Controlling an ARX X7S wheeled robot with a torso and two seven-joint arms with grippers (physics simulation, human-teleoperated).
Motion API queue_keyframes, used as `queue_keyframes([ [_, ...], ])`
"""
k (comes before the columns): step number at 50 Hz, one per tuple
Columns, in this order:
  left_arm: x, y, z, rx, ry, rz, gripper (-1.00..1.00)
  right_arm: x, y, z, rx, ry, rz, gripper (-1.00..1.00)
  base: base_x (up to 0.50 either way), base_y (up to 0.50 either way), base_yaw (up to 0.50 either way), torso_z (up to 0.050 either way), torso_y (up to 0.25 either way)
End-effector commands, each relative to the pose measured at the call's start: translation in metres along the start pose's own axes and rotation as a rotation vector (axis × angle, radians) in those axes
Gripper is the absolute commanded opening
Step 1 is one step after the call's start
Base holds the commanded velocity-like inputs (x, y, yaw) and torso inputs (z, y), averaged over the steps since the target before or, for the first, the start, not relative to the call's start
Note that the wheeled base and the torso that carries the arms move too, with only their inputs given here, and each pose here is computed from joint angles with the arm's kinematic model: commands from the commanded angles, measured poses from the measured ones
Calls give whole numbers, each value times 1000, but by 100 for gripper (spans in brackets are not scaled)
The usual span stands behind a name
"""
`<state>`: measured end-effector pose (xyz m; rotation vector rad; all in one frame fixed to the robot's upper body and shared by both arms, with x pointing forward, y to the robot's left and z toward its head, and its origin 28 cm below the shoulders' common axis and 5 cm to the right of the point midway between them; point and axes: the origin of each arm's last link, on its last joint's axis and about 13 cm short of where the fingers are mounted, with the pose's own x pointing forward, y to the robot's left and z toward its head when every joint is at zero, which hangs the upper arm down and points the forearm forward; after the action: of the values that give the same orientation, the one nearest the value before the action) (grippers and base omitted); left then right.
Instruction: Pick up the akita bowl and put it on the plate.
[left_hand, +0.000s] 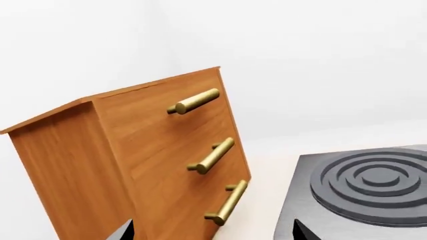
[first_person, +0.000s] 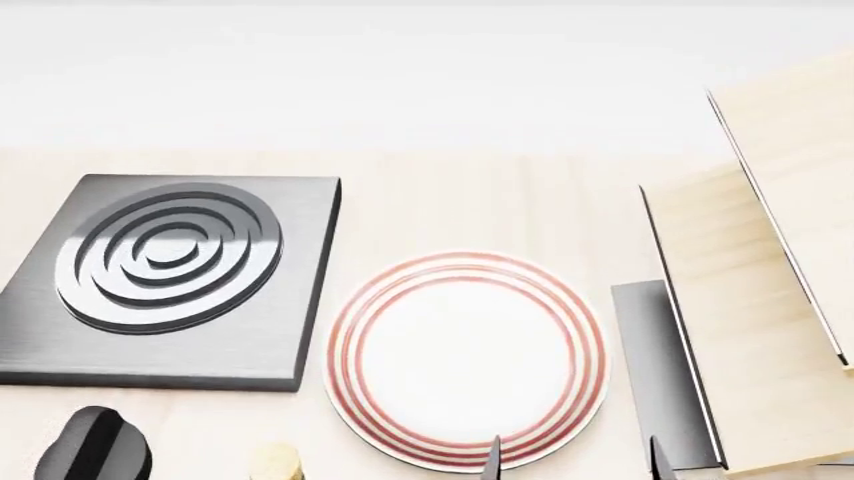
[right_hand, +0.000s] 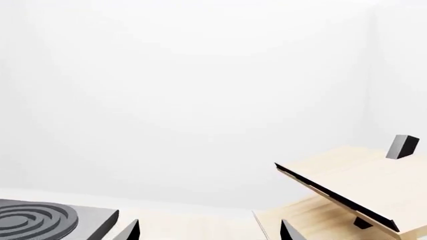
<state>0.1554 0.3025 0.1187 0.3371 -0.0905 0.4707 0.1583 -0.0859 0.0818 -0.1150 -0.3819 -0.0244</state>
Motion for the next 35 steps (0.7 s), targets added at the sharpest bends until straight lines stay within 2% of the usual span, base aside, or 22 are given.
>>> queue_keyframes([
  [1, 1, 2, -2, -24, 73, -30, 100, 1, 0, 0, -5, 2, -3, 100, 0, 0, 0, 0, 0],
  [20, 0, 1, -8, -1, 114, -58, 100, 3, 0, -4, -9, 17, -8, 100, 0, 0, 0, 0, 0],
  [35, 0, 4, -13, -29, 187, -67, 100, 4, 0, -6, -8, 24, -9, 100, 0, 0, 0, 0, 0],
])
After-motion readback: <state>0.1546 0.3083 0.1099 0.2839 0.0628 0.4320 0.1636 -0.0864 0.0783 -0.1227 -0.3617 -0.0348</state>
